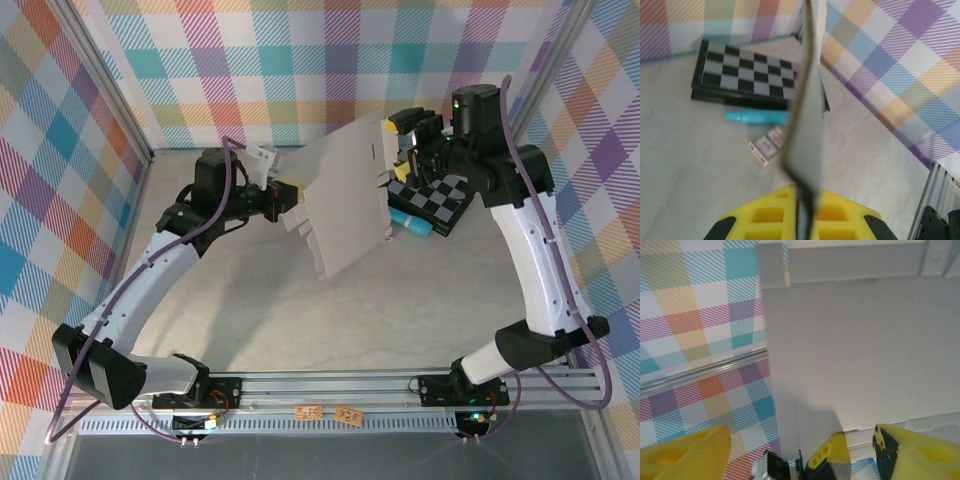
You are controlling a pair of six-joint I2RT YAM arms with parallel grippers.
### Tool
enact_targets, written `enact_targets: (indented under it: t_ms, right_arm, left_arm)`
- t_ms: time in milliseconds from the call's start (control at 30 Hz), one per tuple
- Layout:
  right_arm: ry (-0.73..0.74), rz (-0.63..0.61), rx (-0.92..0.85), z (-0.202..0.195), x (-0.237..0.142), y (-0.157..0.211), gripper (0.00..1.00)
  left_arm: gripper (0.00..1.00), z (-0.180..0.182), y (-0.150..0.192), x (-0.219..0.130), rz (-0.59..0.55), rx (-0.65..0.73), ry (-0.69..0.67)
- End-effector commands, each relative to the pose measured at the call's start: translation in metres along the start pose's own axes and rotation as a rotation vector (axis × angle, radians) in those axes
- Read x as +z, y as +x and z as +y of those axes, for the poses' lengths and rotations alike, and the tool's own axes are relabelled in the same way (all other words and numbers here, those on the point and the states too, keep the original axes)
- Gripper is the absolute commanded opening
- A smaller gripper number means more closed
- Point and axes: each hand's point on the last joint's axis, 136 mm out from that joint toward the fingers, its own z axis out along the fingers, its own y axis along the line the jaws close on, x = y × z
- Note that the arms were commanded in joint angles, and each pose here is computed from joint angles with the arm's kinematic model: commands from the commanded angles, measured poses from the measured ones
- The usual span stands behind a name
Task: Fold the paper box
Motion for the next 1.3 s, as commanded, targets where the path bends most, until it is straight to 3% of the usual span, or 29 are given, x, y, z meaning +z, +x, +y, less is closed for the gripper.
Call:
enact_targets:
  t_ms: [0,167,367,533,700,1000,1267]
  right_arm:
    - [0.097,0.006,0.002,-0.029,0.021,0.002,0.73]
    - [0.175,0.057,0.025,-0.062,0.054,0.024,0.72]
    - [0.28,0.147,0.088,-0.101,0.109,0.053,0.66]
    - [0.31,0.16,0.148,-0.111,0.146,0.062,0.65]
    - [0.407,0.144,0.202,-0.131,0.168,0.065,0.67]
    - [0.424,0.114,0.168,-0.143,0.194,0.058,0.72]
    - [0.438,0.148,0.189,-0.156,0.216,0.064,0.61]
  left_arm:
    - [0.0,0.018,0.047,0.008,0.142,-0.071,-0.029]
    - [0.0,0.036,0.096,0.022,0.221,-0.084,-0.043]
    - [0.0,0.05,0.111,0.021,0.131,0.089,-0.092]
    - [0.0,0.057,0.113,0.024,0.08,0.128,-0.111]
    - [0.0,0.06,0.117,0.031,0.063,0.137,-0.118]
    - [0.0,0.07,0.146,0.043,0.114,0.177,-0.143]
    - [0.0,0.073,0.157,0.044,0.136,0.238,-0.175]
